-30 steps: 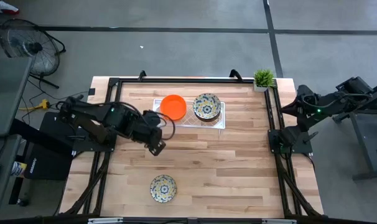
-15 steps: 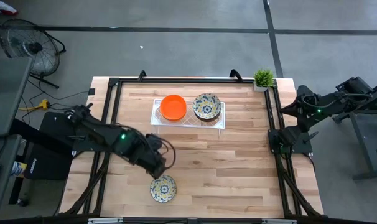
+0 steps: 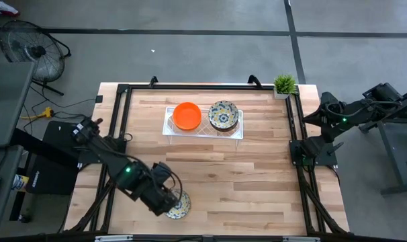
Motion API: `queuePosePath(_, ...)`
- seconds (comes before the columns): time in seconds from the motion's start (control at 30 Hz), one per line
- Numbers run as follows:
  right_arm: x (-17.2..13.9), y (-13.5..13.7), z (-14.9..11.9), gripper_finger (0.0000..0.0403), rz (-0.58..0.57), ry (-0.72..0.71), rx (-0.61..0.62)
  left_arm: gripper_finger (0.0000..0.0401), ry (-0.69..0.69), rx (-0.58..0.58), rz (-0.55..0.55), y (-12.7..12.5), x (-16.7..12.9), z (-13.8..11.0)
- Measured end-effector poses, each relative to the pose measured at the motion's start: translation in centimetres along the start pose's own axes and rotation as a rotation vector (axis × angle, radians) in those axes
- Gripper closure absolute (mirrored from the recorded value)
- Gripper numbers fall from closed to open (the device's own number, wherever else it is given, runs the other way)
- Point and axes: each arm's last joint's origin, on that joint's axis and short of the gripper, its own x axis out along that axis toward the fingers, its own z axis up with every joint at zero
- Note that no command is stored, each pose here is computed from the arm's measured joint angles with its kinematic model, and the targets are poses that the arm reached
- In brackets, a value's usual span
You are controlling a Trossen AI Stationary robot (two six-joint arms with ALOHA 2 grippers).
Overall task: Pick & Place Mini bowls
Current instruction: Stack the yellow patterned bowl on top of the other yellow patterned bowls on the shelf
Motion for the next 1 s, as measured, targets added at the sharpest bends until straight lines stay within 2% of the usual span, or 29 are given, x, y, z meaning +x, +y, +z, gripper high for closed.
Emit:
queuePosePath(0.43, 0.0, 0.0, 0.0, 0.0403, -0.001, -0.001, 0.000, 0.0170, 0.049, -0.072, -0.051, -0.1, 7.8, -2.0)
queuePosePath(0.87, 0.0, 0.0, 0.0, 0.0403, 0.004, 0.003, 0.021, 0.0170, 0.107, -0.105, 0.035, 2.1, 11.1, -2.6)
queuePosePath(1.0, 0.0, 0.0, 0.0, 0.0403, 0.004, 0.004, 0.026, 0.0170, 0.119, -0.108, 0.000, 2.2, 12.2, -2.7)
